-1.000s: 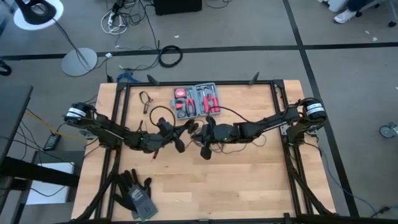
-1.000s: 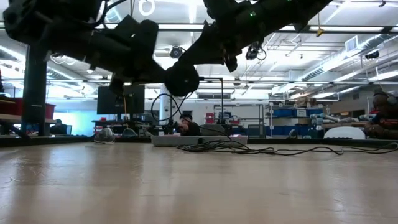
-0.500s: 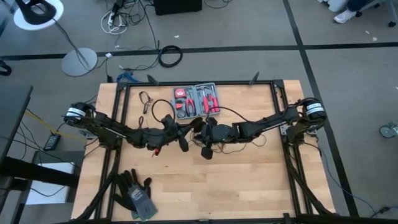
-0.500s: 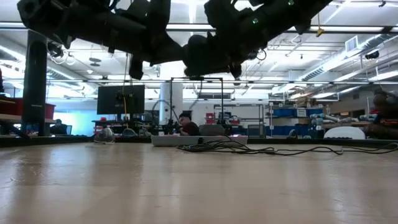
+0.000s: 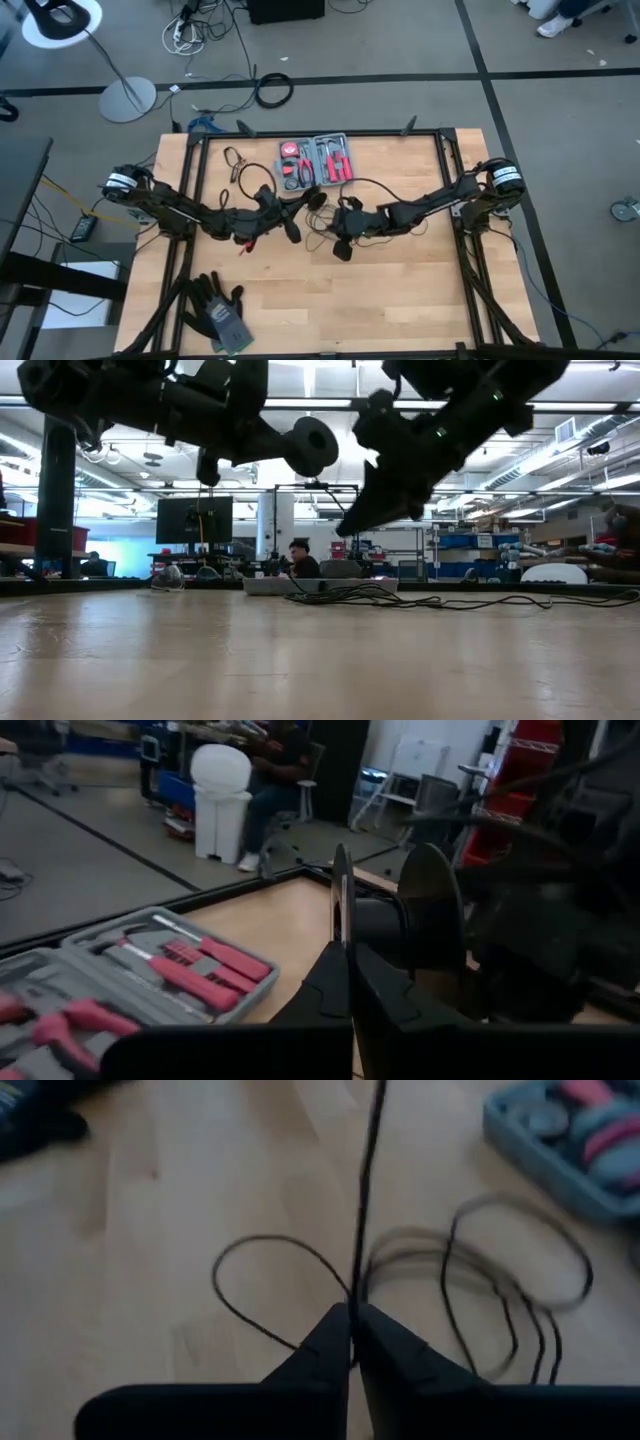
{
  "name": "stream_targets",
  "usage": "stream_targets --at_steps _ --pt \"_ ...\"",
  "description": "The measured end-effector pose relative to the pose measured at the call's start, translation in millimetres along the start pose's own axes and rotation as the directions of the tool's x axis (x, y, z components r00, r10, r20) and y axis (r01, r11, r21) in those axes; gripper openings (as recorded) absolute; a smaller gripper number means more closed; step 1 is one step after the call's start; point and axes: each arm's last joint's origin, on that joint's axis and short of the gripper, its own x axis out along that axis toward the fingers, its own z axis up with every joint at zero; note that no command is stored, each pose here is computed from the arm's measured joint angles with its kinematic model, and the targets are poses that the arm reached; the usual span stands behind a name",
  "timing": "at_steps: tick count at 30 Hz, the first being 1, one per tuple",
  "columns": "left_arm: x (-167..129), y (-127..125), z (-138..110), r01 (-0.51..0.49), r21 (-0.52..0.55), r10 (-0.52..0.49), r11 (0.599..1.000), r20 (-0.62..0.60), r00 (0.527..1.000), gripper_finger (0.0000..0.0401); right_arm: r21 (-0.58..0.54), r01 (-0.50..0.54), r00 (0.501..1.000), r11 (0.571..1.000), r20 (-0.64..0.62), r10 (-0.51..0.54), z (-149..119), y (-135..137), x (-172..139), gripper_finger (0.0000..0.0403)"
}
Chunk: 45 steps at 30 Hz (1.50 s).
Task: Coil cords
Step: Coil the black wire onto the black spool
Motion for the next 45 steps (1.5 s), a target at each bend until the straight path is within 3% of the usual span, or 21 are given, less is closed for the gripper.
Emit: stream_targets --at_steps 9,16,22,26,29,35,40,45 --pt "-22.8 14.2 -11.7 0.019 -0.072 -0.015 0.997 0.063 0.998 0.0000 0.106 -0.001 0.996 0.994 -0.088 0.011 -51.6 -1.2 -5.6 0.0022" --pt "-36.9 26.4 -15.5 0.048 -0.132 -0.033 0.990 0.113 0.993 0.0000 0.235 0.002 0.989 0.972 -0.143 0.033 -89.1 1.1 -42.4 0.0021" --pt "-44.8 35.1 -13.4 0.070 -0.170 -0.041 0.983 0.167 0.985 0.0000 0.309 0.055 0.996 0.949 0.051 -0.075 -98.6 -5.1 -83.4 0.0007" --pt "-47.1 37.1 -10.8 0.076 -0.169 -0.042 0.983 0.195 0.980 0.0000 0.326 0.080 0.959 0.942 0.234 -0.162 -86.9 -7.3 -89.2 0.0002" --pt "-47.5 36.5 -8.1 0.089 -0.171 -0.051 0.981 0.214 0.975 0.0000 0.296 0.072 0.932 0.952 0.321 -0.170 -75.6 -9.0 -76.7 0.0005" --pt "-47.9 35.6 -5.4 0.109 -0.171 -0.068 0.979 0.229 0.971 0.0000 0.154 -0.003 0.914 0.988 0.401 -0.060 -61.0 -11.8 -32.3 0.0032" --pt "-46.9 33.2 -2.9 0.131 -0.178 -0.086 0.975 0.240 0.967 0.0000 0.059 -0.037 0.916 0.998 0.401 0.010 -45.3 -10.2 11.0 0.0077" --pt "-45.5 29.5 -0.2 0.165 -0.167 -0.120 0.972 0.249 0.961 0.0000 -0.004 0.001 0.906 1.000 0.424 0.000 -25.1 -7.3 40.7 0.0126"
